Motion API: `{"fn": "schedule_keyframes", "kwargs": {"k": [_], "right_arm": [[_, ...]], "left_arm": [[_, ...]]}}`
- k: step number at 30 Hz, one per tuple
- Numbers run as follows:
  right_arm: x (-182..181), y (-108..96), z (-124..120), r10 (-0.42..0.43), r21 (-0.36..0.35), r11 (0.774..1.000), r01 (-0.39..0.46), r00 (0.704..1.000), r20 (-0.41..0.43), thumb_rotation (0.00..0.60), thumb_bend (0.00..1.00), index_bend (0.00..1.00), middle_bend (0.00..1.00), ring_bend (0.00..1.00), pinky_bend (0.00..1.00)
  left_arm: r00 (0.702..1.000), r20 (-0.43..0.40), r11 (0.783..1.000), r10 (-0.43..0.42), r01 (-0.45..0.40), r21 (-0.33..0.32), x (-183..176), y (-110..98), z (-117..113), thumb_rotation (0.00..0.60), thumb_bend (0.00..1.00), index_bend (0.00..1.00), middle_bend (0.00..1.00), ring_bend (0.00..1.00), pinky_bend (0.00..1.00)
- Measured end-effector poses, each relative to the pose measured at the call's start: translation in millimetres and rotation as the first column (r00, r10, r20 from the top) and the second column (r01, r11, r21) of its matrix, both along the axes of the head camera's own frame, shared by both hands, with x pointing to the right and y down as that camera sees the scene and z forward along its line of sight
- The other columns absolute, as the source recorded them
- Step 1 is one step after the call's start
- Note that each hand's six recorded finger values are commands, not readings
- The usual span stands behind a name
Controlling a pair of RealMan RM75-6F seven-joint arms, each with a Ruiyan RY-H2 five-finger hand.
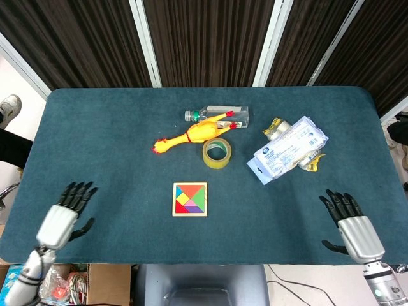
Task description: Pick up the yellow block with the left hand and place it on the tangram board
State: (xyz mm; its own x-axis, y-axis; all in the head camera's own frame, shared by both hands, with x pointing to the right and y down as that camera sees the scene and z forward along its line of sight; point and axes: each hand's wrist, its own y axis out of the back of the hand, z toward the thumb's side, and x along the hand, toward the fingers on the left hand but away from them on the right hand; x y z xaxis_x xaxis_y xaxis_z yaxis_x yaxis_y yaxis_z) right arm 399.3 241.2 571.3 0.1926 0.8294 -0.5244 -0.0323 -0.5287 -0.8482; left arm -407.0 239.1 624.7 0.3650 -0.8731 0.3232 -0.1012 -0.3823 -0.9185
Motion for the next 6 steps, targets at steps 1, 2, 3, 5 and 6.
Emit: {"fn": "schedule_keyframes", "kwargs": {"k": [1, 2, 3, 5, 6], "right_arm": [[-0.7, 0.0, 0.4, -0.001, 0.002, 1.000, 0.001, 1.000, -0.002, 0.600, 0.16, 0.00, 0.00, 0.00, 0.00], [-1.2, 0.2, 0.5, 0.000, 0.004, 1.000, 0.000, 1.000, -0.003, 0.600, 0.16, 0.00, 0.00, 0.00, 0.00], [-1.1, 0.3, 0.2, 0.001, 0.006, 1.000, -0.001, 1.000, -0.003, 0.600, 0.16, 0.00, 0.00, 0.00, 0.00], [-0.6, 0.1, -0.5, 0.003, 0.010, 1.000, -0.003, 1.000, -0.003, 0.600, 0.16, 0.00, 0.00, 0.00, 0.00], [-0.4, -0.1, -0.6, 0.005, 0.011, 1.000, -0.005, 1.000, -0.002, 0.600, 0.16, 0.00, 0.00, 0.00, 0.00]], "left_arm": [[1.000, -0.002, 1.000, -0.004, 0.004, 0.022, -5.1, 4.5, -5.1, 0.600, 0.34, 0.00, 0.00, 0.00, 0.06], [1.000, -0.004, 0.999, -0.011, 0.011, 0.047, -10.1, 11.5, -11.5, 0.600, 0.34, 0.00, 0.00, 0.00, 0.06], [1.000, -0.001, 0.998, -0.016, 0.016, 0.062, -13.1, 16.6, -15.4, 0.600, 0.34, 0.00, 0.00, 0.00, 0.06], [1.000, 0.015, 0.997, -0.020, 0.018, 0.080, -15.8, 23.7, -19.3, 0.600, 0.34, 0.00, 0.00, 0.00, 0.06], [1.000, 0.021, 0.997, -0.018, 0.016, 0.080, -15.4, 24.7, -19.3, 0.600, 0.34, 0.00, 0.00, 0.00, 0.06]]}}
